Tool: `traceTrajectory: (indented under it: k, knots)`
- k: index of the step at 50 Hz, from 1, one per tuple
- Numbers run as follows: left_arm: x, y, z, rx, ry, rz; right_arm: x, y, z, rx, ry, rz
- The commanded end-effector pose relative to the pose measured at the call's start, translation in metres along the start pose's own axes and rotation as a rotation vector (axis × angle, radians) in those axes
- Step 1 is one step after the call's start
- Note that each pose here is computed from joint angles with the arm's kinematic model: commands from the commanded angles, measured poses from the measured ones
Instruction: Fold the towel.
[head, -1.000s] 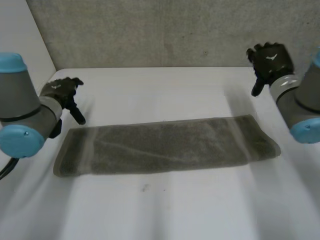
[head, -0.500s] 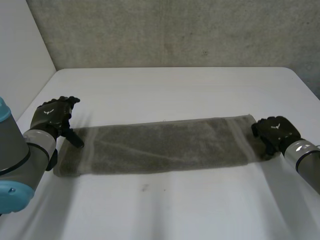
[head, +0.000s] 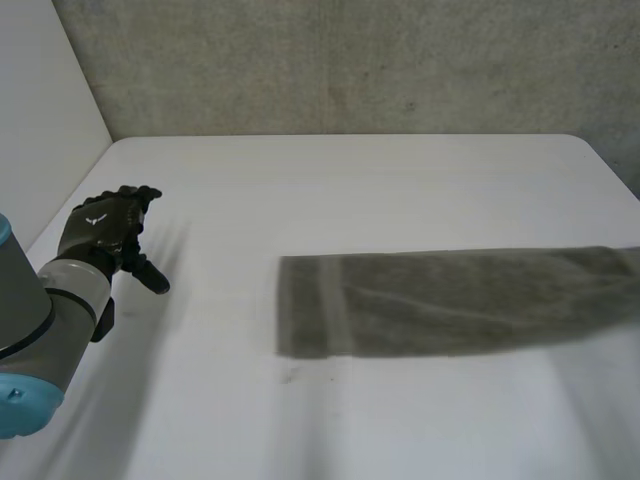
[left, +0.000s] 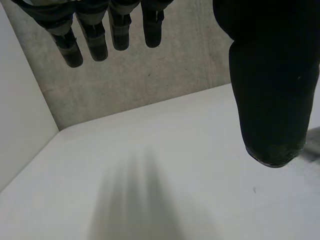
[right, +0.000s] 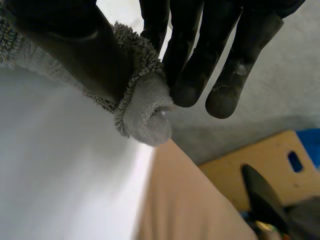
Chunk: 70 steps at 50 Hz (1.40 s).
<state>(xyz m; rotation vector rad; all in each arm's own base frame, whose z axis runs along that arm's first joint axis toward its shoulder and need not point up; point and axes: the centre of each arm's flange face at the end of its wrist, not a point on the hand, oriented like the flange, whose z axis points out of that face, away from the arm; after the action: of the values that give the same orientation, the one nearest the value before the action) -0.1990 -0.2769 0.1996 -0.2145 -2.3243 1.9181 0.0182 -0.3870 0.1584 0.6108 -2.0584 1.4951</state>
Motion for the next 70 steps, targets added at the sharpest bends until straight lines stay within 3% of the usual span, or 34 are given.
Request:
traceTrajectory:
  k: [1,3,8,11,13,14,16,19,21,24,29,38,43,47,58,70]
  knots:
    - [0.0,0.0,-0.001,-0.001,-0.001,0.0,0.015,-0.003,-0.002,0.029,-0.004,-0.079]
    - [0.0,0.0,-0.001,-0.001,0.001,0.0,0.012,-0.019,-0.008,0.072,-0.007,-0.069]
    - [0.001,0.001,-0.001,-0.002,0.002,0.001,-0.03,-0.112,-0.059,0.359,-0.105,-0.022]
    - [0.002,0.001,-0.002,-0.002,0.004,0.001,-0.048,-0.129,-0.072,0.418,-0.153,-0.02]
    - [0.002,0.001,-0.002,-0.002,0.004,0.001,-0.092,-0.162,-0.107,0.543,-0.27,-0.045]
    - [0.002,0.001,-0.002,-0.002,0.004,0.001,-0.093,-0.162,-0.107,0.543,-0.271,-0.046]
    - [0.002,0.001,-0.002,-0.002,0.004,0.001,-0.151,-0.182,-0.15,0.647,-0.43,-0.078]
    - [0.002,0.001,-0.002,-0.002,0.004,0.001,-0.182,-0.187,-0.171,0.686,-0.514,-0.096]
    - [0.002,0.001,-0.002,-0.002,0.004,0.001,-0.233,-0.184,-0.207,0.724,-0.665,-0.139]
    - [0.002,0.002,-0.002,-0.005,0.005,0.002,-0.274,-0.169,-0.229,0.716,-0.766,-0.184]
    - [0.002,0.004,-0.003,-0.011,0.007,0.004,-0.306,-0.153,-0.244,0.688,-0.808,-0.243]
    - [0.005,0.004,-0.004,-0.011,0.014,0.005,-0.274,-0.175,-0.248,0.66,-0.661,-0.163]
    - [0.006,0.004,-0.004,-0.01,0.017,0.006,-0.231,-0.174,-0.216,0.563,-0.568,-0.026]
    - [0.01,0.005,-0.007,-0.013,0.031,0.01,-0.188,-0.157,-0.187,0.455,-0.513,0.136]
    - [0.031,0.005,-0.018,-0.005,0.102,0.025,-0.162,-0.084,-0.155,0.231,-0.537,0.212]
    - [0.127,-0.004,-0.04,0.067,0.422,0.057,-0.165,-0.065,-0.158,0.202,-0.556,0.215]
